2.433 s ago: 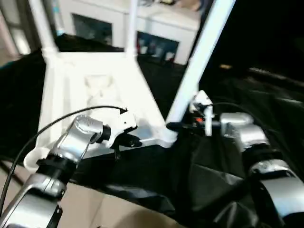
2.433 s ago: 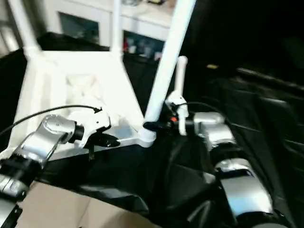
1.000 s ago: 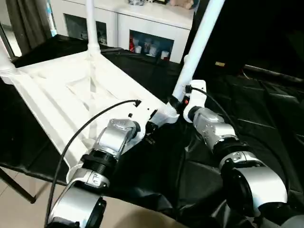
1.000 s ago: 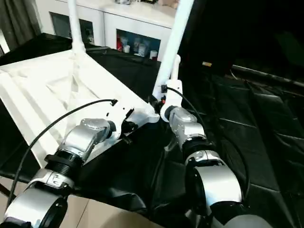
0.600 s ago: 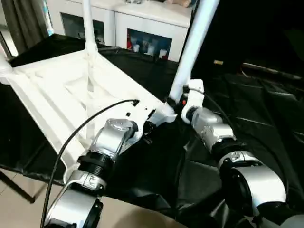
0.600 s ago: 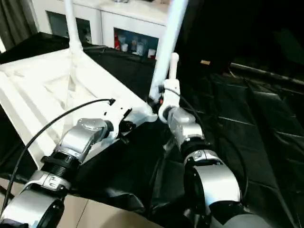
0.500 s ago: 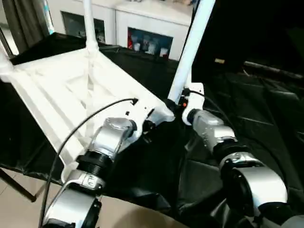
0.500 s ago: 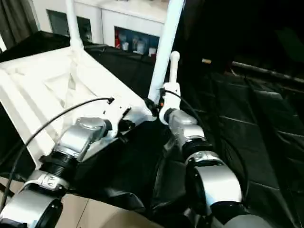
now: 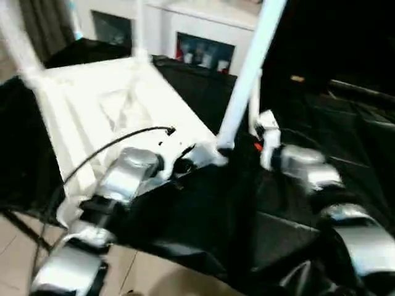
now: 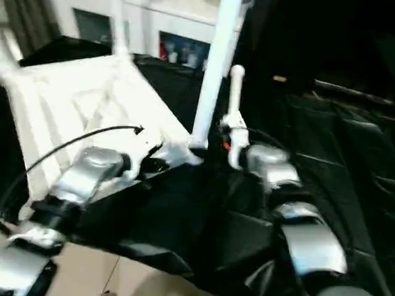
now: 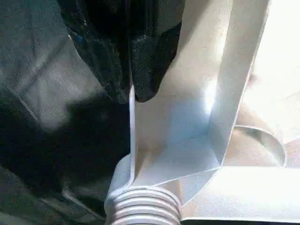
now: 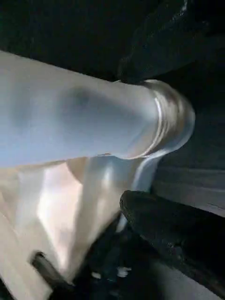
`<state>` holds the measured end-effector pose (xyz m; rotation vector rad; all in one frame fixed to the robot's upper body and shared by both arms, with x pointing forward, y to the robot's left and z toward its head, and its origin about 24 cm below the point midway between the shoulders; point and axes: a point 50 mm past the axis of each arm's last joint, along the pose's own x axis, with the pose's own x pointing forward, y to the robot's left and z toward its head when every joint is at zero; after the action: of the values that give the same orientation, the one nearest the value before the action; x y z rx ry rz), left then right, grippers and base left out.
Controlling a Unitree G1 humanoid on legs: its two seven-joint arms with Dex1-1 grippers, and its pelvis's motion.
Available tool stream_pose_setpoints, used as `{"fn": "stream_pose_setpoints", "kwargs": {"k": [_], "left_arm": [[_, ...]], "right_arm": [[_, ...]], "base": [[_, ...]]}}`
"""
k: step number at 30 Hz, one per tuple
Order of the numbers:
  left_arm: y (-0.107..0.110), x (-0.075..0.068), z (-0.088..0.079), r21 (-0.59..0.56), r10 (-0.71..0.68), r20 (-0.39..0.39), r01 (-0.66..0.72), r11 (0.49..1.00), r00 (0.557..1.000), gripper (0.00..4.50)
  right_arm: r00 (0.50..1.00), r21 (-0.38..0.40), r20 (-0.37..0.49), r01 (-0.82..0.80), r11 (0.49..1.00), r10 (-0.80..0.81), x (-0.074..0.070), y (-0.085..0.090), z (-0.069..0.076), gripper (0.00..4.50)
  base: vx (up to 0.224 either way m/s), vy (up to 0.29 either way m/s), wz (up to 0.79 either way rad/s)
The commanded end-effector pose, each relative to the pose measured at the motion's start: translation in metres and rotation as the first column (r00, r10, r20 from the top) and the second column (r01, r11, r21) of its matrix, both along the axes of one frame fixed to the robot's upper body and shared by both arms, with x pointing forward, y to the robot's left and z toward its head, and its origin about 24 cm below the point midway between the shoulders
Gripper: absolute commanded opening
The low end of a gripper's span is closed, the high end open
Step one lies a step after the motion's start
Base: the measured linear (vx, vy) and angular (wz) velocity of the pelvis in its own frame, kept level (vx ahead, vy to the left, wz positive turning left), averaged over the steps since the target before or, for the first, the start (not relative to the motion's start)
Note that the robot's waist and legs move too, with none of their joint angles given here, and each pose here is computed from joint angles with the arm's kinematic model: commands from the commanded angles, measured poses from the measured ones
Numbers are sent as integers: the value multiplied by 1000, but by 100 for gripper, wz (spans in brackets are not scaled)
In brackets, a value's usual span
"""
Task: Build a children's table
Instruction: Rotate leg to tighten
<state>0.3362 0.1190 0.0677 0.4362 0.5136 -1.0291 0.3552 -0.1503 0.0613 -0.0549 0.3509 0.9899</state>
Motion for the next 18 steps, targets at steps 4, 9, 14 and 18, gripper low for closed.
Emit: {"fn": "stream_pose_setpoints", "kwargs": {"k": [4,9,14,18], "left_arm": [[-21,-19,10,-76,-303,1,302,950,953,0],[-18,-24,8,-79,-352,-6,350,933,936,0],[-16,-24,8,-79,-365,-7,364,928,931,0],[-15,-24,9,-80,-369,-7,367,927,929,0]], "right_arm": [[991,-69,-40,-127,989,125,-16,1,-14,402],[977,-71,-40,-214,974,212,-29,2,-16,402],[976,-76,-41,-217,973,215,-32,4,-18,402],[975,-64,-51,-220,973,217,-34,5,-18,402]], "base": [[0,0,0],[0,0,0],[0,0,0],[0,0,0]]}}
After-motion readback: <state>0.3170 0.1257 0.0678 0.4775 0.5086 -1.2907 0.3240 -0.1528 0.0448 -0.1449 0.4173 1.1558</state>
